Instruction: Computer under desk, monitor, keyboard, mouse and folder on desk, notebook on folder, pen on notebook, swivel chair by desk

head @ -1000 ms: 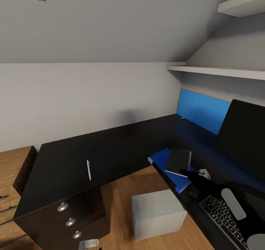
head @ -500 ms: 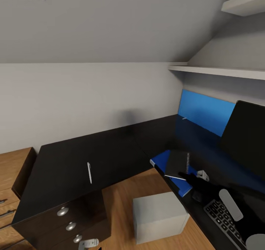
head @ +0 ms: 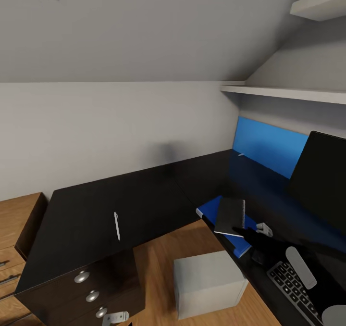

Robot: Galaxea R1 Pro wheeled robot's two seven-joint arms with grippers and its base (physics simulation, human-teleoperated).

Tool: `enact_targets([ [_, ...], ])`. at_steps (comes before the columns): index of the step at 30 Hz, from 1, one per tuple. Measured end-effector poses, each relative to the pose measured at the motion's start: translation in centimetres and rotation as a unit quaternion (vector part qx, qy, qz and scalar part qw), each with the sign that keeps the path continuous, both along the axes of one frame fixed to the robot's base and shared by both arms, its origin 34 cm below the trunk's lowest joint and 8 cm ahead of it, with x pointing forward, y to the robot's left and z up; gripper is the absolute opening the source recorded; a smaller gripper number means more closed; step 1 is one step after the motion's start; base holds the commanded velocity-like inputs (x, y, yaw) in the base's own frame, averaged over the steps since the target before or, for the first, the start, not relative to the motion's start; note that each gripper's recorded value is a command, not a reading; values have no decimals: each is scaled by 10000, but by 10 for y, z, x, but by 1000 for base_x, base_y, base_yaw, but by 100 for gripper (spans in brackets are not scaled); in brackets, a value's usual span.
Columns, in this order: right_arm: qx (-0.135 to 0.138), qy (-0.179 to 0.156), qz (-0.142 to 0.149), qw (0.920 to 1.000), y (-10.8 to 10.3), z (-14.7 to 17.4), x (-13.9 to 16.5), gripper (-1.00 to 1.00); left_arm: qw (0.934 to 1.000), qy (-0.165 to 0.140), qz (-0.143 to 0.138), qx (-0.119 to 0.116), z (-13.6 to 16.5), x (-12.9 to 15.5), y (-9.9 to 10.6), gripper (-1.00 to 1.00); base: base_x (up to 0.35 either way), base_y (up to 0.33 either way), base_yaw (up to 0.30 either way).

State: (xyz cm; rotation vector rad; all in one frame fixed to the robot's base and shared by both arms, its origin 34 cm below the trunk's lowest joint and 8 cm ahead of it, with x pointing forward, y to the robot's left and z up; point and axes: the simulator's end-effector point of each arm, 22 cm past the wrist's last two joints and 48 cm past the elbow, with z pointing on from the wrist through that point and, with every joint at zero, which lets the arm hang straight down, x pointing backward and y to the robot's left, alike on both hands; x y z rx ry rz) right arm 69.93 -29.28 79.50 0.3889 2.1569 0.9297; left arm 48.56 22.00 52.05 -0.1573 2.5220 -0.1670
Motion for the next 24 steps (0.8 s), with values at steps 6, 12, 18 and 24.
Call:
enact_targets([
  [6, 96, -74, 74, 9999, 4, 5, 0, -100, 10000, 0, -1, -2, 0, 0, 0, 100, 0, 0, 0],
  [12, 124, -100, 97, 9998, 5, 6, 0, -100, 10000, 0, 0, 0, 0, 0, 0, 100, 0, 0, 0],
  [18, 132, -106, 101, 9998, 5, 7, 0, -100, 10000, -8, -4, -6, 0, 0, 0, 100, 48, 0, 0],
  [24, 136, -102, 100, 9998, 5, 6, 0, -100, 10000, -1, -1, -1, 0, 0, 0, 100, 16, 0, 0],
])
